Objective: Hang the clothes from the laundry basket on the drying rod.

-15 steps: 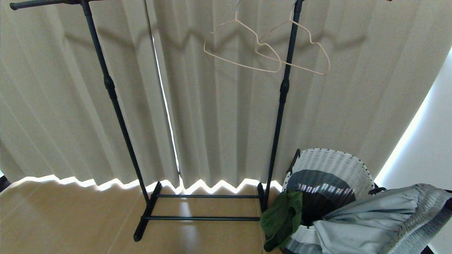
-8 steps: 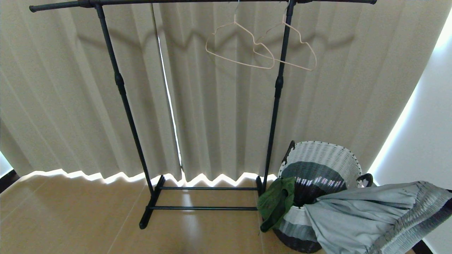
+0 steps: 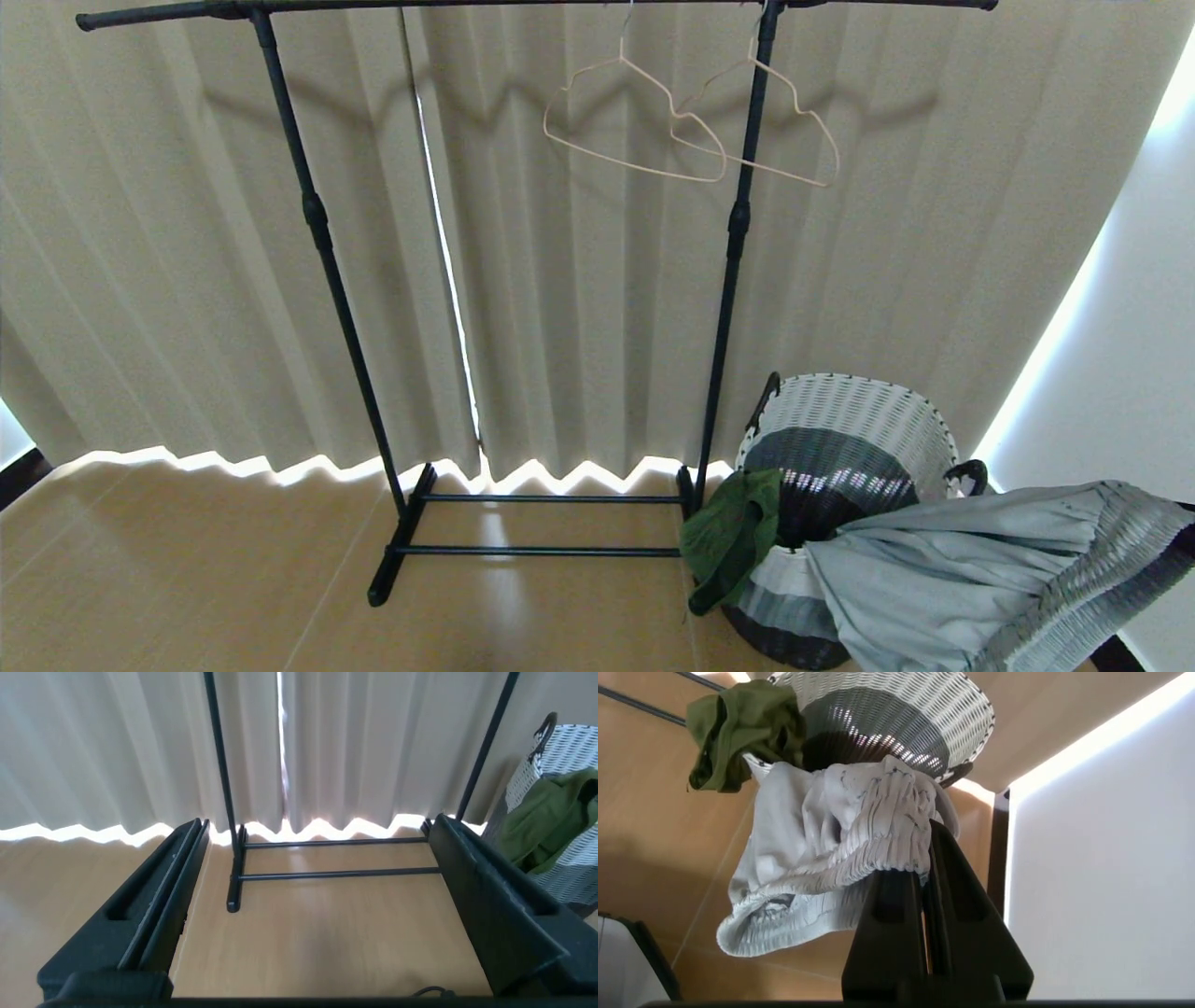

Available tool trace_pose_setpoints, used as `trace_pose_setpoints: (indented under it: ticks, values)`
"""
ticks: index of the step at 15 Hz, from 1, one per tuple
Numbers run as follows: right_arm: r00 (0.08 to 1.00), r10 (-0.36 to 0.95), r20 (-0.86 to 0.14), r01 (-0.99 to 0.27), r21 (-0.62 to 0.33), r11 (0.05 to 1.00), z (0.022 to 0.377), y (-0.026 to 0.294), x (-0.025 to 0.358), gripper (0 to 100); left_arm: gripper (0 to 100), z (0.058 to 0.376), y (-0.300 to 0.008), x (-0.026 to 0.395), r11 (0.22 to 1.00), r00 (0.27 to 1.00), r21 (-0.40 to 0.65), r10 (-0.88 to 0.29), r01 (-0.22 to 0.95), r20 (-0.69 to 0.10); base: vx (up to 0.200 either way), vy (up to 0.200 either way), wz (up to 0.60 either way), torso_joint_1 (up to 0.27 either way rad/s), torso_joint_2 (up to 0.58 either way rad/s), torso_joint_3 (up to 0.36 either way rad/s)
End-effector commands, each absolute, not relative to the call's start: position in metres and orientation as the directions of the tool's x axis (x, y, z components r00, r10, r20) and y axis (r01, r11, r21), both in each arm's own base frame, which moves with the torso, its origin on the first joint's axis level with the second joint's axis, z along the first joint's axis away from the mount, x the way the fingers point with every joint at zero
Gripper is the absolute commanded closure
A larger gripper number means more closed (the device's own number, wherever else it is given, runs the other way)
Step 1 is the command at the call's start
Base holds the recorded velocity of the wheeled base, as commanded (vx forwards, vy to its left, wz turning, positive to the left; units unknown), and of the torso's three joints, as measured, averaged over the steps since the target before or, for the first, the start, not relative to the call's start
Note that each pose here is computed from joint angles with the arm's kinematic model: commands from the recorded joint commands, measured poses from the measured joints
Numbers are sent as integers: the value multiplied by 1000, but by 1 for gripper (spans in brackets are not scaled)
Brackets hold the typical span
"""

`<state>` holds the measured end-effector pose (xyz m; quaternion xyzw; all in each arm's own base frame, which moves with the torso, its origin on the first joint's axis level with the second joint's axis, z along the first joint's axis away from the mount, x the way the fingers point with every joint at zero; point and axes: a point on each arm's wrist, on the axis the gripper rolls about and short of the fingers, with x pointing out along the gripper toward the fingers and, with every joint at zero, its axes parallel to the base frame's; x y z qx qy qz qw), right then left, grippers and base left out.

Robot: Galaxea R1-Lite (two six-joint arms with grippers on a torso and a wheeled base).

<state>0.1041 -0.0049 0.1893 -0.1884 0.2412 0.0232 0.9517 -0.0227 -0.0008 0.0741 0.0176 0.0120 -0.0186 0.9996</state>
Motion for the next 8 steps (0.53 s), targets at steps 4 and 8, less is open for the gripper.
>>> trace_pose_setpoints:
  ticks: [4,8]
  values:
    - [885,-33,-465,-148,-348,926,190,-3,103,100,0,74,-1,-23,999,999,37,-38,39,-25,0,150,0,5,2,2]
    - [890,-15,-456,-163,-347,924,192,-2,104,100,0,74,-1,-23,998,999,54,-38,40,-28,0,0,0,0,0,0]
